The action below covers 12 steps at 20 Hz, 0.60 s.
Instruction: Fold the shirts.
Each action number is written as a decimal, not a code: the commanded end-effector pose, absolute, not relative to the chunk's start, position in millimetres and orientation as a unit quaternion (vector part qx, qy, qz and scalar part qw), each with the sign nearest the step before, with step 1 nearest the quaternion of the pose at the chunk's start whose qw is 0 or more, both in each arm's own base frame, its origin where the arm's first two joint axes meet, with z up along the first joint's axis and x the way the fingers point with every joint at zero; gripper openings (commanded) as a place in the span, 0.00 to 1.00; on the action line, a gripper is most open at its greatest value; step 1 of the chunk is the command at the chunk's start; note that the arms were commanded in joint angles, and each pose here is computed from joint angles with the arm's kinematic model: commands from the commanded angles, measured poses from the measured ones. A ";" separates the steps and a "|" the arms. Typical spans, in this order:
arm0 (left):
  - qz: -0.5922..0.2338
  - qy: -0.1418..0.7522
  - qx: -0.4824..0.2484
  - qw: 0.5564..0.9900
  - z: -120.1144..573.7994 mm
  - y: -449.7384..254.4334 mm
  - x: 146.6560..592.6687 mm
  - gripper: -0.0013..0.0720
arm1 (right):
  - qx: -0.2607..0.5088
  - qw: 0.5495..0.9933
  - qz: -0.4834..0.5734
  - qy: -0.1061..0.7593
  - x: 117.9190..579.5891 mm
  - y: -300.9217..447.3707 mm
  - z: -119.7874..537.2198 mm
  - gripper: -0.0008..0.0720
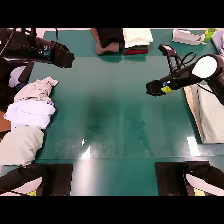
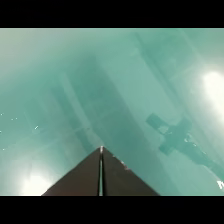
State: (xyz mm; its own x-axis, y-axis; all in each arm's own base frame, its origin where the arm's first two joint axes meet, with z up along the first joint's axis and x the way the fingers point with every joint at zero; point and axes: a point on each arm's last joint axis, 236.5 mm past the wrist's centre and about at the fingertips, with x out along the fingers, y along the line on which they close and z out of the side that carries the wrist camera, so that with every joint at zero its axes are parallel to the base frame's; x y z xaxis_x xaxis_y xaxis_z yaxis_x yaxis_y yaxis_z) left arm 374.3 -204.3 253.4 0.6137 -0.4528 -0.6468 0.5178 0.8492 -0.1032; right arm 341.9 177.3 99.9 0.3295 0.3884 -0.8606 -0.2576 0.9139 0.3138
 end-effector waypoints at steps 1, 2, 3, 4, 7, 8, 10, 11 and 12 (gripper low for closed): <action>-0.270 0.346 0.047 0.897 253.8 -204.1 374.2 0.05 | 0.061 0.814 0.199 0.542 342.7 178.1 100.2 0.04; -0.271 0.346 0.047 0.897 253.8 -204.3 374.1 0.05 | 0.061 0.814 0.199 0.542 342.6 178.2 100.2 0.03; -0.271 0.346 0.047 0.897 253.8 -204.3 374.1 0.05 | 0.061 0.814 0.199 0.543 342.4 178.2 100.1 0.03; -0.271 0.346 0.047 0.897 253.8 -204.3 374.1 0.05 | 0.061 0.814 0.199 0.543 342.4 178.2 100.1 0.03; -0.271 0.346 0.047 0.897 253.6 -204.4 374.2 0.05 | 0.061 0.814 0.199 0.542 342.8 178.2 100.3 0.03; -0.270 0.346 0.047 0.897 253.6 -204.2 374.3 0.05 | 0.061 0.814 0.199 0.541 343.1 178.3 100.4 0.03; -0.271 0.346 0.047 0.897 253.8 -204.3 374.1 0.05 | 0.062 0.816 0.199 0.539 344.4 178.6 101.1 0.03; -0.271 0.346 0.047 0.897 253.8 -204.4 374.0 0.05 | 0.062 0.816 0.199 0.539 344.3 178.6 101.1 0.03; -0.271 0.345 0.045 0.897 254.3 -205.0 374.4 0.05 | 0.062 0.816 0.199 0.539 344.3 178.5 101.0 0.03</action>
